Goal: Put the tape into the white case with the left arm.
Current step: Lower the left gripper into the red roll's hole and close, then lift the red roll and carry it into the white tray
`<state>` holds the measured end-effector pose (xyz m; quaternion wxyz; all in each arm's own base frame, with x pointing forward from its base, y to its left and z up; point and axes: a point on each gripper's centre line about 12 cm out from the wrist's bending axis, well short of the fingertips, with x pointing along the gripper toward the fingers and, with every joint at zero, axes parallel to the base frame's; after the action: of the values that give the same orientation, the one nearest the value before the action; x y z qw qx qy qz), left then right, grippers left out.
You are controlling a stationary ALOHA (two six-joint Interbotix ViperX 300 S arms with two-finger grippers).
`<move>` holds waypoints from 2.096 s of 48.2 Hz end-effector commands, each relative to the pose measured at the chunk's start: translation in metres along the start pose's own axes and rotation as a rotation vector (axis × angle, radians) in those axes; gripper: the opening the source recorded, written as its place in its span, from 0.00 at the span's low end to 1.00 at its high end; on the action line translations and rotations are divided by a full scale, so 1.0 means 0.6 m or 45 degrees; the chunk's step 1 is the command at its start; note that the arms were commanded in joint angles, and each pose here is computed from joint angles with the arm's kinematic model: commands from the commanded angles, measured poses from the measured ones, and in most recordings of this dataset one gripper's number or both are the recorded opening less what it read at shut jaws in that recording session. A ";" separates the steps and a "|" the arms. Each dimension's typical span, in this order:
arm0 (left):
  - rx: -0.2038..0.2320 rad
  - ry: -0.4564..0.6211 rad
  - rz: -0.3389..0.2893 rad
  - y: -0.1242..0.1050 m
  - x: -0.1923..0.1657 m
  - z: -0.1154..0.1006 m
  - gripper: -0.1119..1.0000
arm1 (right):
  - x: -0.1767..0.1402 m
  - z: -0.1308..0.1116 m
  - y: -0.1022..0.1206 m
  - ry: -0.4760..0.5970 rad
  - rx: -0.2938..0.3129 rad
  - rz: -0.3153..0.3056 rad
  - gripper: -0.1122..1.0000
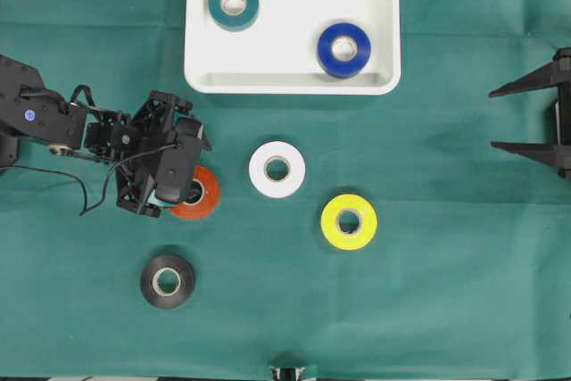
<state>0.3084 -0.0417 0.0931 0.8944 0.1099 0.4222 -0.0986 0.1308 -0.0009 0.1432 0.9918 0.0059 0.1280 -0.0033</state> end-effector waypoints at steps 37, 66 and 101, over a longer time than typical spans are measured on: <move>0.007 -0.082 0.005 0.003 -0.035 0.047 0.33 | 0.001 0.008 0.000 -0.019 0.002 0.001 0.88; 0.012 -0.102 0.006 0.009 -0.086 0.078 0.33 | 0.001 0.008 0.000 -0.018 0.002 -0.001 0.88; -0.211 -0.102 0.233 0.171 -0.061 0.104 0.33 | 0.001 0.009 0.000 -0.019 0.002 0.001 0.88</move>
<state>0.3484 0.0317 0.1601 0.9145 0.0711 0.3984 0.0014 0.1307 -0.0009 0.1434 0.9919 0.0059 0.1272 -0.0033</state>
